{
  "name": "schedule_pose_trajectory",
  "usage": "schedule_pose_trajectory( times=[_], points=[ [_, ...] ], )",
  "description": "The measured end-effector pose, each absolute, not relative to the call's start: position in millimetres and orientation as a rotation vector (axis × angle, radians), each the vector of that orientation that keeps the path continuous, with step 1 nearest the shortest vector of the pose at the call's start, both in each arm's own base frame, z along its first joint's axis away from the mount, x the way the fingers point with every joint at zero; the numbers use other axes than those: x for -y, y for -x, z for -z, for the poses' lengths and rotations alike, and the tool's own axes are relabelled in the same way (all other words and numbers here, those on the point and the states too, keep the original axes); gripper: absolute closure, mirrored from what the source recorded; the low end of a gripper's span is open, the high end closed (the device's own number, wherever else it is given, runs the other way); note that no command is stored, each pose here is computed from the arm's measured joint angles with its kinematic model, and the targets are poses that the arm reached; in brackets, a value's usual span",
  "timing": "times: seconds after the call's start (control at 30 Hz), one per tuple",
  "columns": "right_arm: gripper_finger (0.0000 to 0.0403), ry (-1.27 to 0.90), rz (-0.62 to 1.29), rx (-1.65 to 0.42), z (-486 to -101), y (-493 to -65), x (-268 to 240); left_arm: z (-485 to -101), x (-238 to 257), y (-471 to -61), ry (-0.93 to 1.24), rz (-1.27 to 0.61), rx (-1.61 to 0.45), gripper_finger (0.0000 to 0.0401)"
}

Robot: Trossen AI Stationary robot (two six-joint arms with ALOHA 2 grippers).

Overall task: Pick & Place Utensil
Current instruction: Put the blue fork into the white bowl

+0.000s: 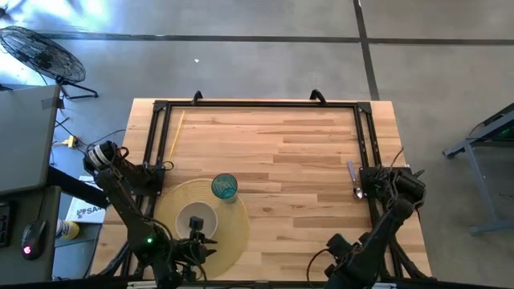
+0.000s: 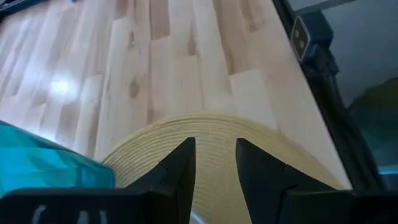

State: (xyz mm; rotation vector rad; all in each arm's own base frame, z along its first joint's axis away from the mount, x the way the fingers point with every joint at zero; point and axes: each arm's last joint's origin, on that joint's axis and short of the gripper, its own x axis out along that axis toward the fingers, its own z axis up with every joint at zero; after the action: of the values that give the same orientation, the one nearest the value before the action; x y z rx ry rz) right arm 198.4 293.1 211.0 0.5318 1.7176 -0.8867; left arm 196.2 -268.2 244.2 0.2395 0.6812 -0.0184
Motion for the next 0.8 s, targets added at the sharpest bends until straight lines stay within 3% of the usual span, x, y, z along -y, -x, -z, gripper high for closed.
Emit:
schedule_pose_trajectory(
  times=[0.2, 0.5, 0.8],
  points=[
    [0.0279, -0.578, 0.764, -1.749, -175.7, -183.2, -287.2, -246.1, 272.0, -197.4, -0.195, 0.045, -0.666, 0.0290],
    [0.0279, -0.759, 0.741, -1.726, -152.5, -162.2, -261.1, -246.3, 272.3, -197.6, -0.193, 0.043, -0.661, 0.0290],
    [0.0279, -0.901, 0.692, -1.833, -124.7, -147.1, -257.5, -246.9, 273.3, -198.1, -0.181, 0.050, -0.657, 0.0290]
  ],
)
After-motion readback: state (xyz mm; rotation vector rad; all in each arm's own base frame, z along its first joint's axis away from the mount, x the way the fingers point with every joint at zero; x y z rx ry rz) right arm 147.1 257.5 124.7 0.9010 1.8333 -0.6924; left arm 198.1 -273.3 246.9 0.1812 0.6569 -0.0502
